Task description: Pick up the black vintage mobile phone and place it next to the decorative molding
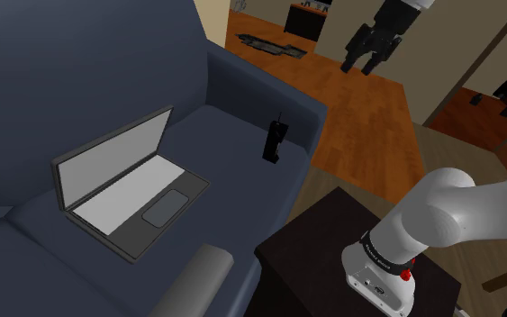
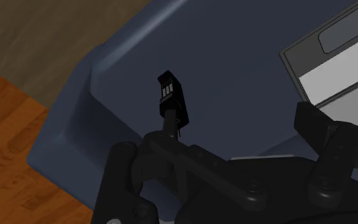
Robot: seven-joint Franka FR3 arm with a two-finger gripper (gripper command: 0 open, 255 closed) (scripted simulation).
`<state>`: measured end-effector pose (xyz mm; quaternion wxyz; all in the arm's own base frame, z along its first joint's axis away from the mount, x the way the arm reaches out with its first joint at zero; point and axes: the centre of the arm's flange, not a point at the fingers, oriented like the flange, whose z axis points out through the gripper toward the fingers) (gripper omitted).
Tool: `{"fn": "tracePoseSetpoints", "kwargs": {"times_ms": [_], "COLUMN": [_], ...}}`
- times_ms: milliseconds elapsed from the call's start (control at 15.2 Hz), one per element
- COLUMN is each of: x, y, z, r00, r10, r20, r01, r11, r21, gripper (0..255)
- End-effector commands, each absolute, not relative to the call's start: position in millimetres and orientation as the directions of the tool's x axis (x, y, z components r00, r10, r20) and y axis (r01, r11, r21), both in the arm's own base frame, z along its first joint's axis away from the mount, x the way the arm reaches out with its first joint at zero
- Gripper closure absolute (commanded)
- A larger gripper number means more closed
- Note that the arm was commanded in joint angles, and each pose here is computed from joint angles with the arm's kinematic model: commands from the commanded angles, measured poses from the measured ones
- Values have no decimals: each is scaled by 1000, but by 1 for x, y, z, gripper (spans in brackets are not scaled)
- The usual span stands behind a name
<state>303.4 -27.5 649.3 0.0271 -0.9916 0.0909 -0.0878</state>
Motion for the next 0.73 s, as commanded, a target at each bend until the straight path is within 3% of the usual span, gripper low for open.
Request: {"fn": "tracePoseSetpoints", "kwargs": {"times_ms": [0,660], "x": [303,392], "y": [-27,-63], "z": [649,550], "r00": [968,990], "r10": [-185,-102], "r20": [169,97], "r01": [-175,-98], "r11": [-982,-994], "r21": [-70,-41], "gripper": [0,0]}}
